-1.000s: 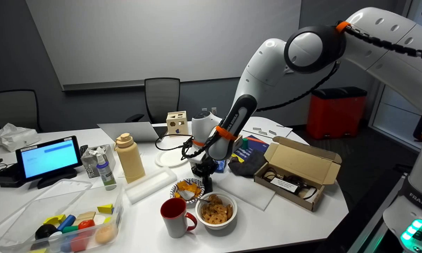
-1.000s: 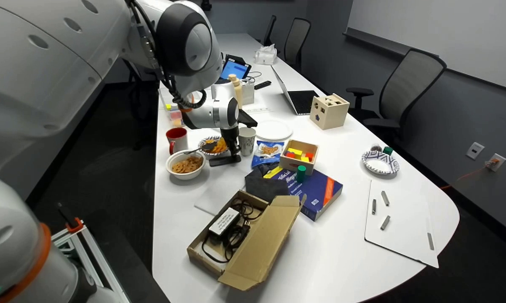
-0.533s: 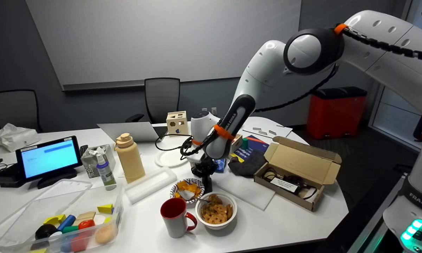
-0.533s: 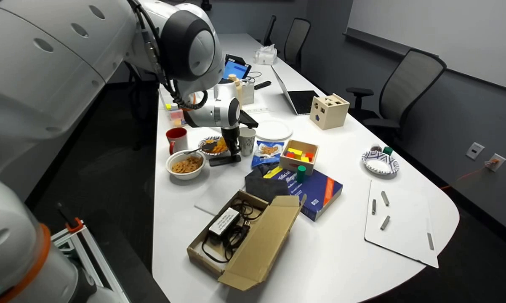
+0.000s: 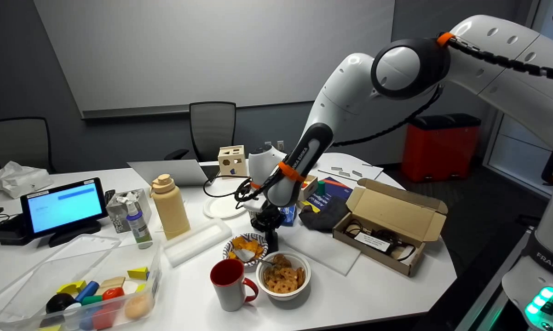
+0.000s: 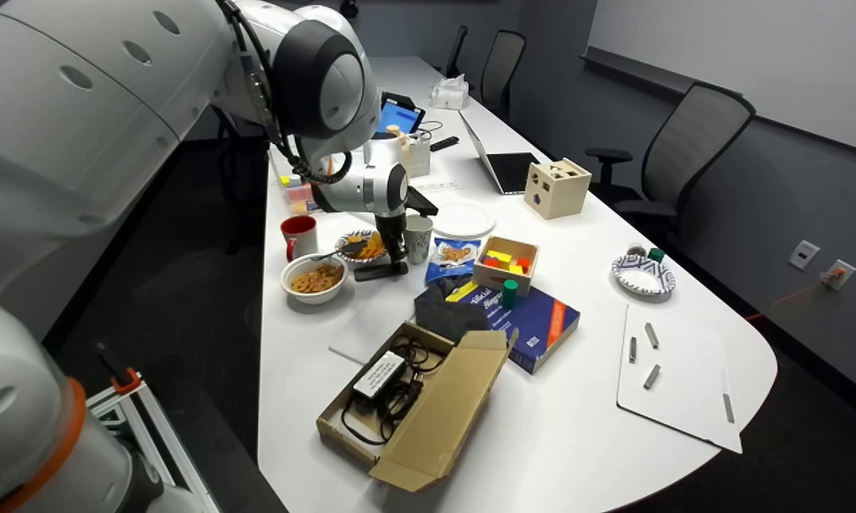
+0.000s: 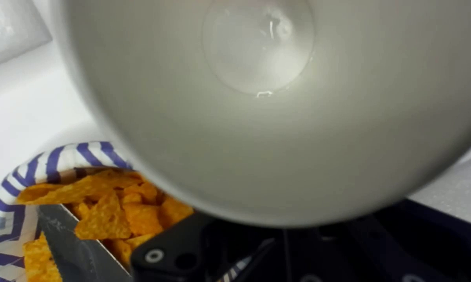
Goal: Press the remote control
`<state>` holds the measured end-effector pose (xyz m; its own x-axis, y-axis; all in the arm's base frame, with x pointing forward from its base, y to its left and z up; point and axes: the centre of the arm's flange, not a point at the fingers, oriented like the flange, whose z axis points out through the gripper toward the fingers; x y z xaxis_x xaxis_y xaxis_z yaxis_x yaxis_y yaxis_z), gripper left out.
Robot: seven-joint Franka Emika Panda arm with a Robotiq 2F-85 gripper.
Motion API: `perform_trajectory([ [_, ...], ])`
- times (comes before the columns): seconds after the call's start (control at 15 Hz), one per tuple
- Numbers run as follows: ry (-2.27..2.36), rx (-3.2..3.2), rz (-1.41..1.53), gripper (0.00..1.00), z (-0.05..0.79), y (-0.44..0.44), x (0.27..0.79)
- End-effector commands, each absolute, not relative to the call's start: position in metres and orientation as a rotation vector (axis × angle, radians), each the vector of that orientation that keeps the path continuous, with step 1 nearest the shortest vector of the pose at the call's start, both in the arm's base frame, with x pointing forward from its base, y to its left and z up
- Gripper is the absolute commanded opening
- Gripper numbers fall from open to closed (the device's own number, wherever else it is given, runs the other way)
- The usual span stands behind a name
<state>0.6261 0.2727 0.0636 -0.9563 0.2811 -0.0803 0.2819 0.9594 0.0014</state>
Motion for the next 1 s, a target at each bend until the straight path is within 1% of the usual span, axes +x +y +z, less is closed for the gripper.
perform_trajectory([
  [0.0,3.040,0.422,-0.001,0.00,0.072,0.279,0.621],
  [0.4,3.008,0.375,-0.025,0.00,0.107,0.301,0.596],
  [0.93,3.013,0.360,-0.185,0.00,0.171,0.319,0.549],
])
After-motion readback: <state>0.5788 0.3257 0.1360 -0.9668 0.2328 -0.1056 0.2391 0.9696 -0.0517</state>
